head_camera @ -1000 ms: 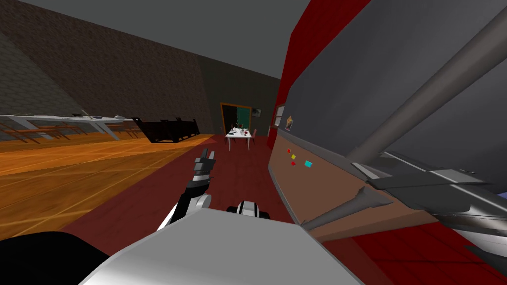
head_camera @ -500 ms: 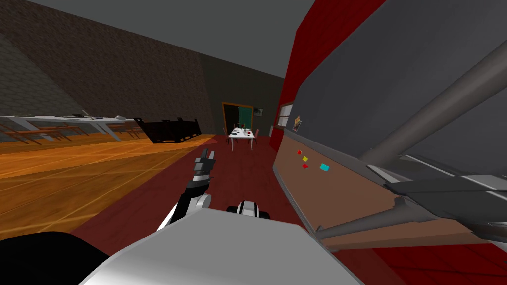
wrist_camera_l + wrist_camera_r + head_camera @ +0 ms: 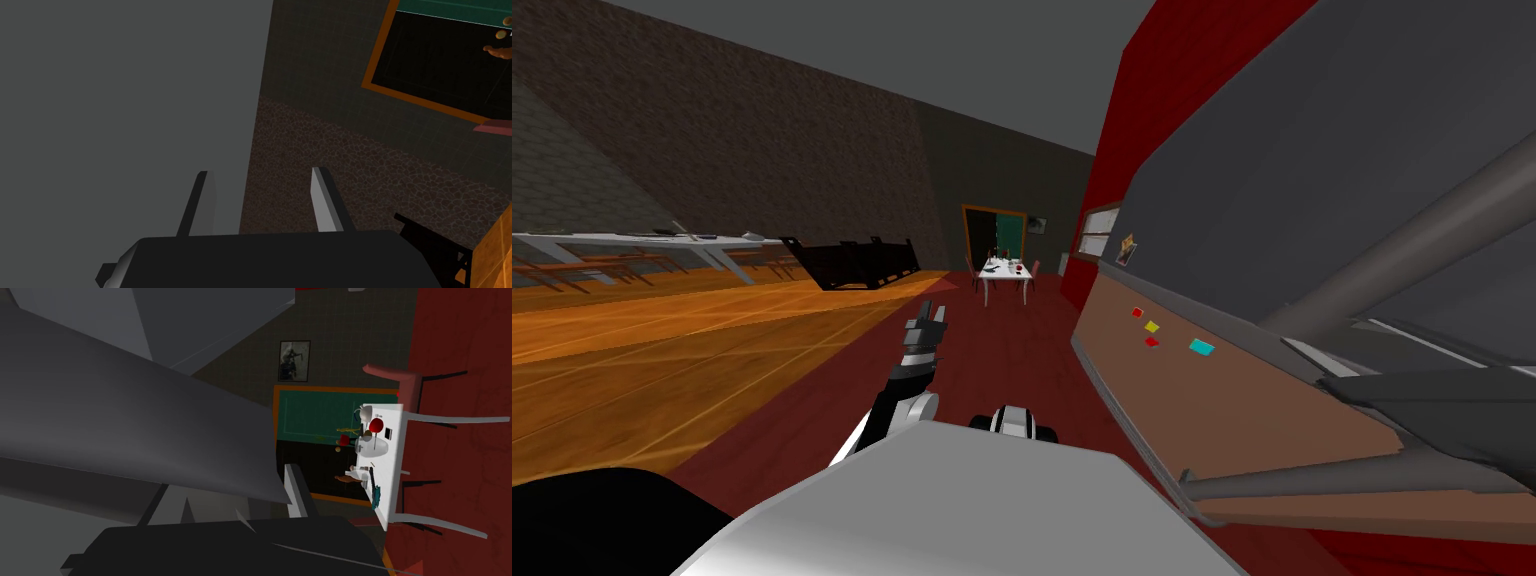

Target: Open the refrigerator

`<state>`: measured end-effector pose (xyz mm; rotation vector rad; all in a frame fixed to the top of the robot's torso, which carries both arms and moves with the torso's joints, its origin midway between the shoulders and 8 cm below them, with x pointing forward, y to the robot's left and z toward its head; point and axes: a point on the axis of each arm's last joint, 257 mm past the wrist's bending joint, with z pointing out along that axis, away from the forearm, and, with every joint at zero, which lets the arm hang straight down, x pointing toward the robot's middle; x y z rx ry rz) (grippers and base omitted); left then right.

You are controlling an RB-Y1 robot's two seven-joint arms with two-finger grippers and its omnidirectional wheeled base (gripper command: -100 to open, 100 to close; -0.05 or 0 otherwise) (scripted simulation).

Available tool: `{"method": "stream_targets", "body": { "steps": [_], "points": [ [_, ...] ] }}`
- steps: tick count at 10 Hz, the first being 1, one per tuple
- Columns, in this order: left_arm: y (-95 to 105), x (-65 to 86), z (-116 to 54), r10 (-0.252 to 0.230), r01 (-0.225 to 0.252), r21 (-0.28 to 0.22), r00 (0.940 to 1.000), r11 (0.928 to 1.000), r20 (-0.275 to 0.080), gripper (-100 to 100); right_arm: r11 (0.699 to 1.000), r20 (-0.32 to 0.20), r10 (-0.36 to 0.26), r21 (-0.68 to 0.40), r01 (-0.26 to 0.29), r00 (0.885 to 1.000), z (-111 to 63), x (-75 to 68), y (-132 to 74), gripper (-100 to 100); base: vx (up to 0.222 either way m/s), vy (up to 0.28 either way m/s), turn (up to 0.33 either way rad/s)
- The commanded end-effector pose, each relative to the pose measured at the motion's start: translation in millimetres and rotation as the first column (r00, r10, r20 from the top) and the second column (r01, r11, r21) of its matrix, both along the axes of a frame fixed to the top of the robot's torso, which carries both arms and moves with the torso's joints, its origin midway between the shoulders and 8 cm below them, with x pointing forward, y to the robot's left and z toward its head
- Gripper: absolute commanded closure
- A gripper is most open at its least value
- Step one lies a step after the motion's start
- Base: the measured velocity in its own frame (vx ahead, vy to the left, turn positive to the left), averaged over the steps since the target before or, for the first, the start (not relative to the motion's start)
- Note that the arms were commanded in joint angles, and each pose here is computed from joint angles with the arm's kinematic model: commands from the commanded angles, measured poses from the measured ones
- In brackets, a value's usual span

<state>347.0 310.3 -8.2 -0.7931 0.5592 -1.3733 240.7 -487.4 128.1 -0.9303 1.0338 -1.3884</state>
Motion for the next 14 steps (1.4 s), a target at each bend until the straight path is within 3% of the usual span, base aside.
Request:
{"method": "stream_targets", "body": {
  "steps": [1,3,4,6,7,9,10,12,14],
  "points": [
    [-0.1,0.0,0.0,0.000,0.000,0.000,1.0000,1.0000,0.000,0,0.999,-0.007,-0.050,0.001,0.050,0.999,-2.7,-7.6,-17,100,0.158,0.307,-0.071],
    [-0.1,0.0,0.0,0.000,0.000,0.000,1.0000,1.0000,0.000,0,0.993,-0.012,-0.117,0.000,0.117,0.993,-3.7,-20.2,-37,100,0.178,0.347,-0.036],
    [-0.1,0.0,0.0,0.000,0.000,0.000,1.0000,1.0000,0.000,0,0.993,-0.012,-0.117,0.000,0.117,0.993,-3.7,-20.2,-37,100,0.208,0.333,-0.046],
    [-0.1,0.0,0.0,0.000,0.000,0.000,1.0000,1.0000,0.000,0,0.983,-0.016,-0.183,-0.004,0.183,0.983,-4.2,-34.1,-57,100,0.191,0.338,-0.037],
    [-0.1,0.0,0.0,0.000,0.000,0.000,1.0000,1.0000,0.000,0,0.983,-0.016,-0.183,-0.004,0.183,0.983,-4.2,-34.1,-57,100,0.145,0.298,-0.038],
    [0.0,0.0,0.0,0.000,0.000,0.000,1.0000,1.0000,0.000,0,0.968,-0.020,-0.249,-0.009,0.249,0.968,-4.2,-49.4,-76,100,0.214,0.336,-0.032],
    [0.0,-0.1,0.0,0.000,0.000,0.000,1.0000,1.0000,0.000,0,0.968,-0.020,-0.249,-0.009,0.249,0.968,-4.2,-49.4,-76,100,0.174,0.265,-0.047],
    [-0.1,0.0,0.0,0.000,0.000,0.000,1.0000,1.0000,0.000,0,0.950,-0.022,-0.313,-0.016,0.313,0.949,-3.6,-66.0,-94,100,0.177,0.357,-0.015],
    [0.0,0.0,0.1,0.000,0.000,0.000,1.0000,1.0000,0.000,0,0.951,-0.006,-0.309,-0.006,0.309,0.951,0.1,-66.7,-96,100,0.123,0.218,-0.021]
  ]
}}
